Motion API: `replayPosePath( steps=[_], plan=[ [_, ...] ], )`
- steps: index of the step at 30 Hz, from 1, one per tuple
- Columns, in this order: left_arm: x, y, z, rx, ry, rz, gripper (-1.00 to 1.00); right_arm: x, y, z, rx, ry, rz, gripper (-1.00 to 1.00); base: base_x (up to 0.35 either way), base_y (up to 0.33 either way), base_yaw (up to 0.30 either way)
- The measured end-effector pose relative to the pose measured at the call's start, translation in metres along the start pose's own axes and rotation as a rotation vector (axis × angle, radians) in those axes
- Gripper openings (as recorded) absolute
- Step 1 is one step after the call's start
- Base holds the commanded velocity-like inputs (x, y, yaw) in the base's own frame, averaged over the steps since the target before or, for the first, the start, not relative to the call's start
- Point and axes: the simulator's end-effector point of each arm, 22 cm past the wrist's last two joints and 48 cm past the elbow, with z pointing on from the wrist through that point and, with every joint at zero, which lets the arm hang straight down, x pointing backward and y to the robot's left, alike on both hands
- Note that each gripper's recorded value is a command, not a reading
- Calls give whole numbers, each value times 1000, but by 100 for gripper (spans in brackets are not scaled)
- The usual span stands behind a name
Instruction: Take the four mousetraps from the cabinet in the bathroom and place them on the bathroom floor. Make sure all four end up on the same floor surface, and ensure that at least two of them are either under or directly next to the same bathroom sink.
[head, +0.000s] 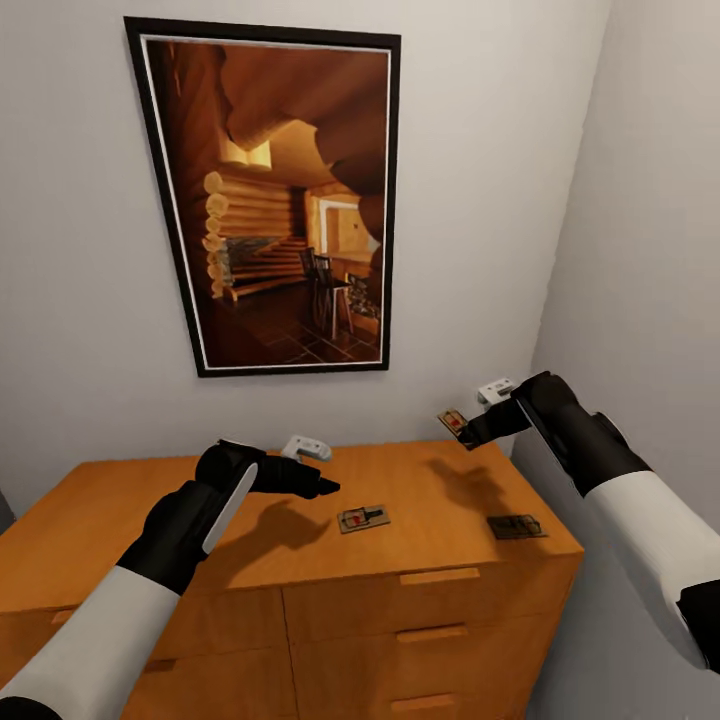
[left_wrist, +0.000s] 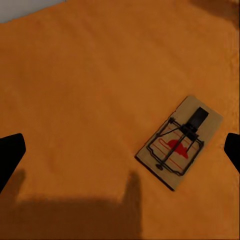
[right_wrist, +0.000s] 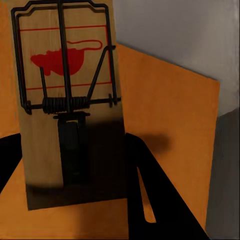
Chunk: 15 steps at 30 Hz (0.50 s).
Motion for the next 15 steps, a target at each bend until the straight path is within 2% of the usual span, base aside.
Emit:
replayPosePath(
  steps=[2, 5, 11, 15],
  plan=[
    [2, -3, -3, 35, 3, 6, 100, 0, 0, -1, 1, -1, 0, -100, 0, 0, -137],
    [4, -2, -6, 51, 5, 17, 100, -1, 0, -1, 1, -3, -1, -100, 0, 0, -75],
    [4, 12, -13, 14, 6, 64, 100, -1, -2, -1, 10, -1, -6, -100, 0, 0, -23],
    [4, 16, -14, -3, 7, 78, 100, 0, -3, -1, 20, 3, -12, -100, 0, 0, -6]
  ],
)
